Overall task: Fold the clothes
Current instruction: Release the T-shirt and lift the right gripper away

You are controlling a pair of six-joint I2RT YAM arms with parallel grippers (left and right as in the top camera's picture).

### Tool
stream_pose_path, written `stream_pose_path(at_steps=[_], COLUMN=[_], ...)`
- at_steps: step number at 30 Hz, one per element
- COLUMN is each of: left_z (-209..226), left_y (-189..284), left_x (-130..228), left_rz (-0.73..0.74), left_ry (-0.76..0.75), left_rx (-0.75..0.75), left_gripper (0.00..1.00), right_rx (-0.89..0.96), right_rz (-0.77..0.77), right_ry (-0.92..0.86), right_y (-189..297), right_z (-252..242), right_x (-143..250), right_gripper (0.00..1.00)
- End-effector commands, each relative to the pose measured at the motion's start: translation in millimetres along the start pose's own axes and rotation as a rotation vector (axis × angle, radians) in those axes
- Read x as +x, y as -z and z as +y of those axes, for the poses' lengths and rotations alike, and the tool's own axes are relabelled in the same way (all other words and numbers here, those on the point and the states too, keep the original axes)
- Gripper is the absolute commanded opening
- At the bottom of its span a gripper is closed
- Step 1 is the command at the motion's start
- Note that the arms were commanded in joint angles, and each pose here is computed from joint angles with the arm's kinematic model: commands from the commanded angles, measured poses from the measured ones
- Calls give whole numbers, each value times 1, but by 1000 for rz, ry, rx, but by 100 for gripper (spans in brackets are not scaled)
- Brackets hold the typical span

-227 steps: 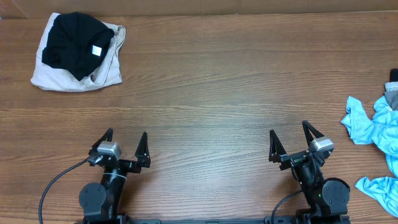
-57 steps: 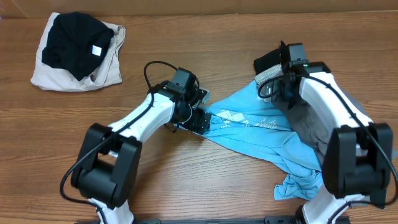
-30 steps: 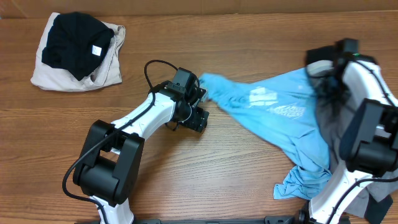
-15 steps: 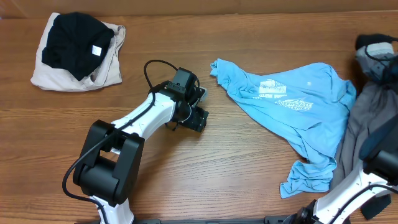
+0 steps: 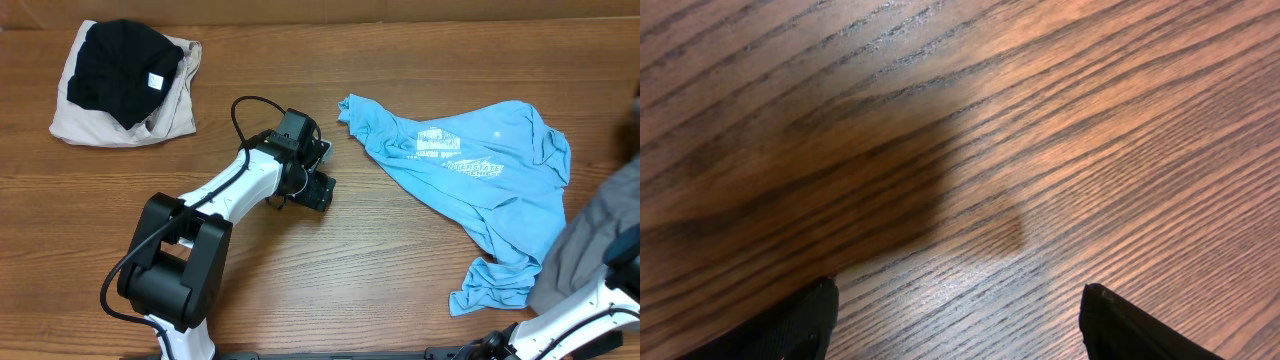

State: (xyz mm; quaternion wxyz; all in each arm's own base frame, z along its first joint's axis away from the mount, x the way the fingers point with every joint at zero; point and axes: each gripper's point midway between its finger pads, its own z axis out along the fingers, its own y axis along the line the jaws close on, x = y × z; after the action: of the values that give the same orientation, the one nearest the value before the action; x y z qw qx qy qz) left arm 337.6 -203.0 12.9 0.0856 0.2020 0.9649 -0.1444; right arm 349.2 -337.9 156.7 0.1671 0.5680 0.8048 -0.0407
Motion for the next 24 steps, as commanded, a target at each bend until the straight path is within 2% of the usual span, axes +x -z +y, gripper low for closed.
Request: stream_pose_path(at_steps=[1, 4, 6, 10, 14, 19, 24], left_z=[1, 1, 1, 1, 2, 5, 11], left_y=[0, 0, 0, 0, 0, 3, 19], left_x=[-8, -9, -9, -10, -12, -15, -29], left_rz=[-16, -23, -23, -28, -33, -41, -64], left_ry=[16, 19, 24, 24, 32, 51, 85], left_rx=[-11, -10, -10, -10, -10, 15, 55], left_gripper=[80, 81, 82, 82, 83, 86, 86], right_rx=[-93, -158, -186, -292, -338, -207, -103], right_rz=[-144, -187, -209, -207, -103, 102, 198], right_ry=[-27, -11, -5, 14, 59, 126, 222], right_y=[51, 75, 87, 110, 116, 95, 63], right_z=[17, 36, 45, 76, 95, 90, 95], right_x=[-38, -45, -47, -40, -7, 58, 101], right_gripper=[22, 62, 97, 100, 100, 100, 100])
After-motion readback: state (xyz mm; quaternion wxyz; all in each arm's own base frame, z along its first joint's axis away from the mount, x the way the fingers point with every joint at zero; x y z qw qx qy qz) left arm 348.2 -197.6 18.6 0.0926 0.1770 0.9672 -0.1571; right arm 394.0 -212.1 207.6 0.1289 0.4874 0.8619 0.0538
